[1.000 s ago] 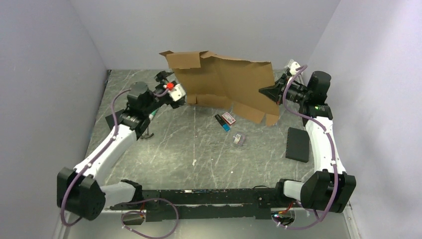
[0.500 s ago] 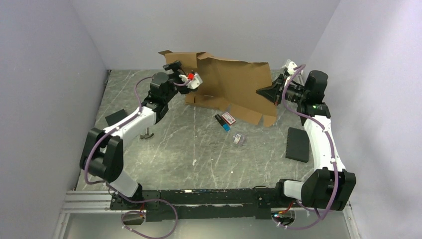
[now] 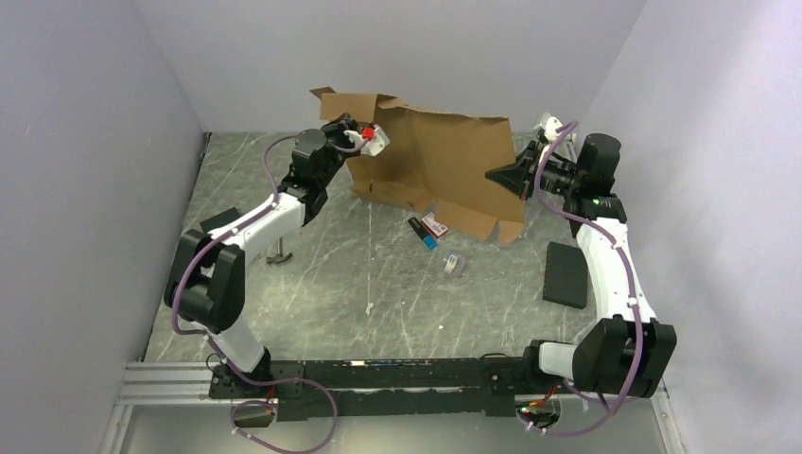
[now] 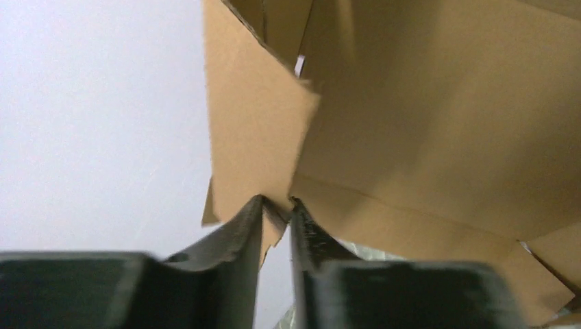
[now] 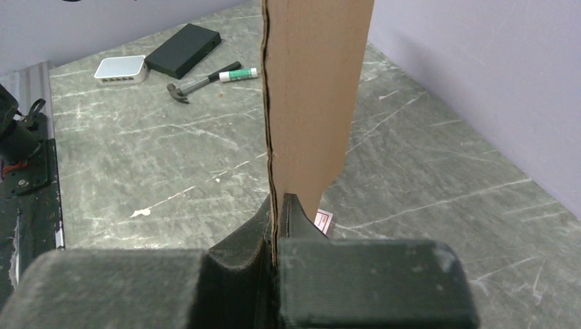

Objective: Fold the paper box

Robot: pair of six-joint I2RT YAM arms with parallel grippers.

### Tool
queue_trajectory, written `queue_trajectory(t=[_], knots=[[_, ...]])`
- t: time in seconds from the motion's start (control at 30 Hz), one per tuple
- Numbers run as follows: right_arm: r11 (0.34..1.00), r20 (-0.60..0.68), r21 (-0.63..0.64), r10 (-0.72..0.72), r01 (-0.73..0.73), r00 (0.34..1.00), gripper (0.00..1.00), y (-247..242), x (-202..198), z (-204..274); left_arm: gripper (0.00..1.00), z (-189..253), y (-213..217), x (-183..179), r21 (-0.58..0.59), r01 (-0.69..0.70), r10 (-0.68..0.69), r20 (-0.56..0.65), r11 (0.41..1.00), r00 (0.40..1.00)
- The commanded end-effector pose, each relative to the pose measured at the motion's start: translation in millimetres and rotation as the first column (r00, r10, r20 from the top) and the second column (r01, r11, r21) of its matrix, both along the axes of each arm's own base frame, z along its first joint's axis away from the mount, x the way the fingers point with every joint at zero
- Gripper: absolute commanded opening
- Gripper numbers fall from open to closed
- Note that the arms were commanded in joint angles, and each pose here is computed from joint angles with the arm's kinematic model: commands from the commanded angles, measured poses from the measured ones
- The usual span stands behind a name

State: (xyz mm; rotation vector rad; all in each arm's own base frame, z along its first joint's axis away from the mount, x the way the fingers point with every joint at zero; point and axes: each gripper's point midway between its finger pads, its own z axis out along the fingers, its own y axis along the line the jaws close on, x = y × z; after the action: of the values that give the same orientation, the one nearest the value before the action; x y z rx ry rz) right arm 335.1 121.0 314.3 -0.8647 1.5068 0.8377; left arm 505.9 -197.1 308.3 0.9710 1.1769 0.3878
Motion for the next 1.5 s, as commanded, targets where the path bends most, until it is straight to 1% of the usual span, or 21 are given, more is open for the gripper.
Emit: queue_trajectory(t=[0.0,0.07,0.17,0.23,0.4,0.5,0.53,0.57,0.67,0.83,0.87,0.97,1.1,1.27,1.37,1.47], knots=[[1.000,0.093,-0.013,0.020,-0.019,0.996,0.00,1.8,0.9,25.4,0.18,53.1,9.6,-19.1,-0.033,-0.013,0.017,0.104,0.999,0.994],[1.000,0.091,-0.014,0.019,-0.018,0.996,0.00,1.8,0.5,26.9,0.11,58.8,14.3,-29.1,-0.037,-0.013,0.016,0.092,0.999,0.996],[1.000,0.095,-0.016,0.022,-0.020,0.995,0.00,2.0,-0.9,31.8,0.06,69.6,17.3,-49.0,-0.050,0.017,-0.014,0.062,0.999,0.998],[1.000,0.092,-0.014,0.026,-0.025,0.995,0.00,2.4,-3.4,36.1,0.00,76.6,18.7,-63.5,-0.069,0.042,-0.040,0.032,0.997,0.999],[0.998,0.064,0.015,0.055,-0.056,0.996,0.00,7.0,-13.7,49.4,0.00,91.0,24.6,-97.4,-0.088,0.084,-0.086,-0.025,0.993,0.996],[0.994,0.030,0.049,0.098,-0.099,0.995,0.00,11.8,-24.3,58.7,0.00,99.4,28.1,-120.0,-0.125,0.106,-0.117,-0.087,0.986,0.989],[0.992,0.021,0.056,0.108,-0.109,0.994,0.00,12.7,-27.3,62.5,0.00,99.4,27.8,-128.8,-0.135,0.120,-0.137,-0.124,0.984,0.983],[0.991,0.018,0.061,0.120,-0.121,0.993,0.00,14.1,-32.0,67.5,0.00,109.2,27.7,-140.5,-0.160,0.139,-0.162,-0.137,0.977,0.977],[0.986,0.022,0.069,0.149,-0.150,0.989,0.00,17.6,-48.7,83.6,0.00,118.3,30.7,-167.7,-0.211,0.157,-0.202,-0.209,0.965,0.957],[0.976,0.009,0.089,0.199,-0.199,0.980,0.00,22.7,-75.1,98.5,0.00,140.8,43.3,-213.7,-0.334,0.135,-0.237,-0.287,0.933,0.928],[0.974,-0.011,0.100,0.207,-0.205,0.978,0.00,23.4,-78.3,98.3,0.00,142.2,46.0,-222.2,-0.349,0.127,-0.241,-0.306,0.928,0.921],[0.974,-0.047,0.117,0.200,-0.193,0.979,0.00,23.4,-78.1,90.7,0.00,147.6,50.5,-244.1,-0.399,0.114,-0.265,-0.347,0.910,0.900],[0.985,-0.129,0.135,0.128,-0.110,0.983,0.00,18.3,-53.7,59.2,0.00,137.2,48.8,-259.4,-0.454,0.079,-0.297,-0.432,0.888,0.852],[0.990,-0.239,0.140,0.048,-0.014,0.970,0.00,12.8,-19.6,5.2,0.00,101.9,43.6,-261.7,-0.490,0.005,-0.308,-0.540,0.872,0.783],[0.995,-0.271,0.097,0.017,0.010,0.962,0.00,17.9,-9.0,-19.1,0.00,82.3,37.3,-260.3,-0.512,-0.020,-0.328,-0.578,0.859,0.747],[0.998,-0.255,0.053,-0.001,0.015,0.967,0.00,26.1,-3.8,-31.2,0.00,61.7,31.7,-252.9,-0.515,-0.053,-0.328,-0.620,0.856,0.713]])
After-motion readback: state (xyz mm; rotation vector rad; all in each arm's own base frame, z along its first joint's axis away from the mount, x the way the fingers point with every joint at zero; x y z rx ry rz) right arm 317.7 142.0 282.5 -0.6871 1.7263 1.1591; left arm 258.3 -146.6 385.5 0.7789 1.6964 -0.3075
